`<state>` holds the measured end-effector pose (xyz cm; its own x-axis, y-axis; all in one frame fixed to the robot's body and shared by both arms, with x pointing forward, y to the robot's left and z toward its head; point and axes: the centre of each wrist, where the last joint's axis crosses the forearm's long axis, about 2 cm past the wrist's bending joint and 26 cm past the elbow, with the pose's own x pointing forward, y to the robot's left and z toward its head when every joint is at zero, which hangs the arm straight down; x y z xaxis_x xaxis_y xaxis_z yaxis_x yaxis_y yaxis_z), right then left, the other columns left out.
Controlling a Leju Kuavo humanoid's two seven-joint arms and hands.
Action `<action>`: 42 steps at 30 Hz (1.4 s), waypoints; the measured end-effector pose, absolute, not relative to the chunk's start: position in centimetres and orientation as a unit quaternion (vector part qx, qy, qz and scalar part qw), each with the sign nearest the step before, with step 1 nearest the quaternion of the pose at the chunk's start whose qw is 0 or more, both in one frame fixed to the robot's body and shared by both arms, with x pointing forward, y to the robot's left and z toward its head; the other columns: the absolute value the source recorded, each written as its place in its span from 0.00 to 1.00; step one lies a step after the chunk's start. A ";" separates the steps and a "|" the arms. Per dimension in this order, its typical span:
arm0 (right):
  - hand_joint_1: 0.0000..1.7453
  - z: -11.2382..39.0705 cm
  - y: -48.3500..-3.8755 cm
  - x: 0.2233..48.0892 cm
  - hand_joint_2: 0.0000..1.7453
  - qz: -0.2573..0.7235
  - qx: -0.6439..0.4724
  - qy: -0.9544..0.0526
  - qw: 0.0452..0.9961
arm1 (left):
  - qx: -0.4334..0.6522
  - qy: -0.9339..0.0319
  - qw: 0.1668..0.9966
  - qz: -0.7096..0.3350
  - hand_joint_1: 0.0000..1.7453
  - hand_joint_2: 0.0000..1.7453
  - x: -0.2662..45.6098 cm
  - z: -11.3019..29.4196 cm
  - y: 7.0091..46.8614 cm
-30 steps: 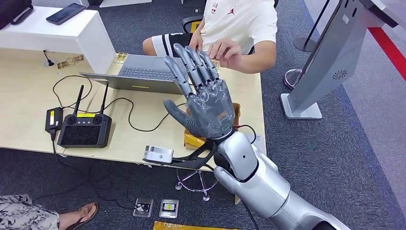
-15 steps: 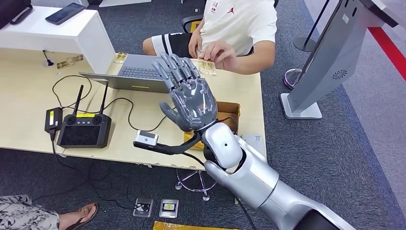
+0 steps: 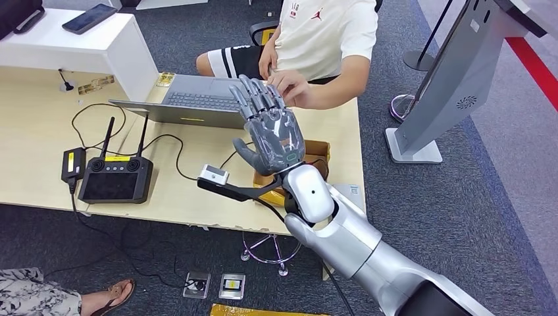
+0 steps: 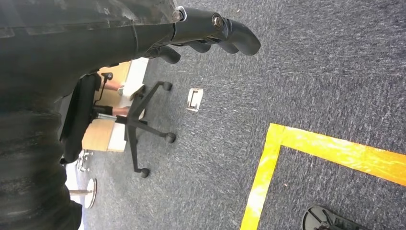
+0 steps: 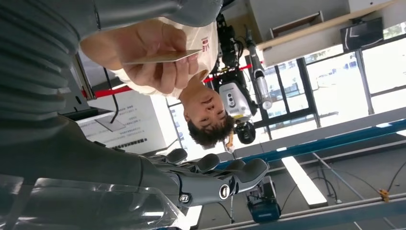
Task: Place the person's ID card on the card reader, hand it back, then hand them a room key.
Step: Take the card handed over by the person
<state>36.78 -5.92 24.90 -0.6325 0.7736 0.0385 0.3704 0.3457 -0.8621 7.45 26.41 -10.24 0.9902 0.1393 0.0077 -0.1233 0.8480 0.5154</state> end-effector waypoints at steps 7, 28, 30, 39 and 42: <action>0.00 24.6 -6.8 37.3 1.00 0.431 -0.382 -0.781 0.241 | 0.270 0.017 0.960 0.066 0.00 1.00 7.4 -10.2 26.5; 0.50 22.3 -12.1 39.2 1.00 0.409 -0.445 -0.734 0.309 | 0.278 0.007 0.959 0.049 0.00 1.00 7.4 -10.2 26.3; 0.79 22.0 -12.6 39.2 1.00 0.410 -0.449 -0.730 0.313 | 0.279 0.007 0.959 0.048 0.00 1.00 7.4 -10.2 26.3; 0.95 21.4 -13.4 39.3 1.00 0.409 -0.459 -0.723 0.316 | 0.280 0.005 0.959 0.044 0.00 1.00 7.4 -10.2 26.4; 0.93 21.3 -13.6 39.3 1.00 0.409 -0.461 -0.722 0.316 | 0.280 0.004 0.959 0.042 0.00 1.00 7.4 -10.2 26.4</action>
<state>39.27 -13.61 21.32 -0.3757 0.9234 0.0792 0.4069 0.2412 -0.8811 7.39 26.36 -10.19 0.9964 0.0834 0.0151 -0.0785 0.8397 0.5373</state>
